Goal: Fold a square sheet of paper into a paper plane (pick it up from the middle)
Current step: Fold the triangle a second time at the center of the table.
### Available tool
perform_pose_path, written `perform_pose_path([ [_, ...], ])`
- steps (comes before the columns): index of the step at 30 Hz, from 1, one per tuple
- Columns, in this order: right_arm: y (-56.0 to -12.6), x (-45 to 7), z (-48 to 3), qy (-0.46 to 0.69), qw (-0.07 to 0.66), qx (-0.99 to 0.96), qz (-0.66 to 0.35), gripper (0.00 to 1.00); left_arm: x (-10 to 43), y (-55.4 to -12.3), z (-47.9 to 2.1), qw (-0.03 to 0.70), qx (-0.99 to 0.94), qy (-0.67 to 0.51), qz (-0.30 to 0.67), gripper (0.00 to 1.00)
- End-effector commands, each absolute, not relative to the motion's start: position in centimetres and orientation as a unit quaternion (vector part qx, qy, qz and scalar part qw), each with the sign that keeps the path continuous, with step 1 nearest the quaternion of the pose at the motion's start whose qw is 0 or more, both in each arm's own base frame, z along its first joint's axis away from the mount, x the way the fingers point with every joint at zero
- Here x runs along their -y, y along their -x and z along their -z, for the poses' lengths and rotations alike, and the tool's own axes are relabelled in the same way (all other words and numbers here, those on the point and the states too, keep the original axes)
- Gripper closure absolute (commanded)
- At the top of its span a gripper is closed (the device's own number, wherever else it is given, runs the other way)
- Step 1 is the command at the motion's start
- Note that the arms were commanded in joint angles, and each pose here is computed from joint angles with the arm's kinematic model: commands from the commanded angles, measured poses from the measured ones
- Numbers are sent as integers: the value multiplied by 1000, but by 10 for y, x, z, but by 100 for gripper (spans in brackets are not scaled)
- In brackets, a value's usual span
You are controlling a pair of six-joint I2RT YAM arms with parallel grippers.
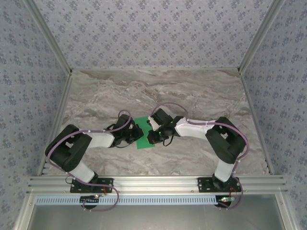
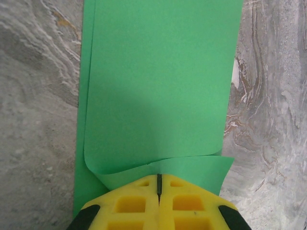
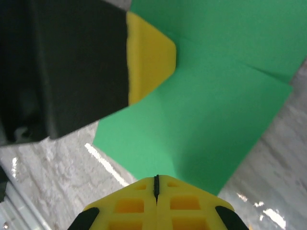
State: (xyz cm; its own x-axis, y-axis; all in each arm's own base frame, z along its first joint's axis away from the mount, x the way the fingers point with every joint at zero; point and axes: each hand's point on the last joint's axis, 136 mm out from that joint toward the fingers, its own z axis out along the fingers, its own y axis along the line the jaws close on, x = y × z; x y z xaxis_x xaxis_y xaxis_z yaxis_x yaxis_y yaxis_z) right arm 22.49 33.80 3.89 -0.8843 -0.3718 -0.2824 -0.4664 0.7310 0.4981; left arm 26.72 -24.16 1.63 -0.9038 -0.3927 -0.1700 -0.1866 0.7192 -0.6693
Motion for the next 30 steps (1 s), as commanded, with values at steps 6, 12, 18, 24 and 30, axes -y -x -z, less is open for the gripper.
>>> perform_pose_path([
  [6,-204,-313,-8,209,34,-940,-267,100,192,-227,41,86,-955,189,211,100],
  [12,-173,-278,2,216,1,-945,-244,100,195,-229,41,86,-955,185,216,100],
  [18,-196,-292,-32,214,55,-937,-272,100,199,-233,35,92,-954,176,224,100],
  [24,-220,-323,-45,216,87,-926,-298,100,204,-238,27,101,-953,164,235,100],
  [30,-227,-328,-25,211,73,-933,-284,100,211,-244,16,111,-951,148,249,100],
])
